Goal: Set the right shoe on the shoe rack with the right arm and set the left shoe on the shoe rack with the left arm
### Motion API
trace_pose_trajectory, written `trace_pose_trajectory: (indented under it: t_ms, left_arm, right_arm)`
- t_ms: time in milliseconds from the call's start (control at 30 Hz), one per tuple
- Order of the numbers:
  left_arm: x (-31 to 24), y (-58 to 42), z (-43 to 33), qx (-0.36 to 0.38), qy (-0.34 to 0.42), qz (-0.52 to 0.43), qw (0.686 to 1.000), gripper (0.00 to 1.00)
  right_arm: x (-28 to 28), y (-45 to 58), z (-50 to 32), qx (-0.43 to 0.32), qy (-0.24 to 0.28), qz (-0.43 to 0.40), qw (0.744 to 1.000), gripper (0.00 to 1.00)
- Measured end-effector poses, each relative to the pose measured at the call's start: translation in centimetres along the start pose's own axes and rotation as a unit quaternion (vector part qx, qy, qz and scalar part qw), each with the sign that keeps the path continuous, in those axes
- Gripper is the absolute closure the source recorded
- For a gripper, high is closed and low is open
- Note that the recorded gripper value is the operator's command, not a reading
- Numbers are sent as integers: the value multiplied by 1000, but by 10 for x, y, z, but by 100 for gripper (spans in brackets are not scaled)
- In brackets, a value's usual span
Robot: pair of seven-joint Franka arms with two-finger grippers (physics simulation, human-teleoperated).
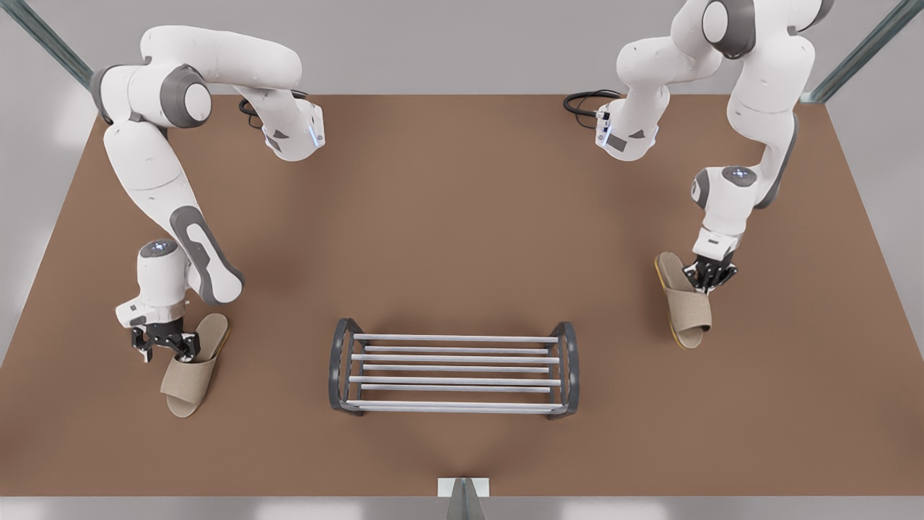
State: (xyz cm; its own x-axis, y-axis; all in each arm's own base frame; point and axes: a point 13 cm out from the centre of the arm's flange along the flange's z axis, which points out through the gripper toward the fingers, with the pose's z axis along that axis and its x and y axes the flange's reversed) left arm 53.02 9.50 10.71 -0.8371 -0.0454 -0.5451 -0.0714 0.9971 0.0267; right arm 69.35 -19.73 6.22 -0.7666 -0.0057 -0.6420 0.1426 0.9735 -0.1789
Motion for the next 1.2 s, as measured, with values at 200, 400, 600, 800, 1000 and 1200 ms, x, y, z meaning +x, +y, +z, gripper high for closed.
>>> trace_pose_trajectory:
  t_ms: [200, 400, 600, 800, 1000, 1200]
  left_arm:
    - [-84, -20, -1, 6, -52, 20, 998, 79]
    - [-158, -44, -11, 5, -81, 36, 996, 79]
    - [-246, -94, -30, 7, -109, 67, 992, 79]
    - [-325, -132, -70, -2, -130, 85, 988, 79]
    - [-353, -220, -114, 11, -122, 119, 985, 79]
    - [-333, -314, -141, 21, -81, 143, 986, 79]
  right_arm:
    - [0, 4, 4, 1, 1, 12, 1000, 0]
    - [-2, 14, 6, 2, 1, 33, 999, 29]
    - [1, 12, 6, 6, 4, 48, 999, 46]
    - [1, 9, 5, 8, 4, 55, 998, 79]
    - [-13, -2, -5, 6, 1, 68, 998, 79]
    - [-48, -23, -32, -17, 3, 87, 996, 79]
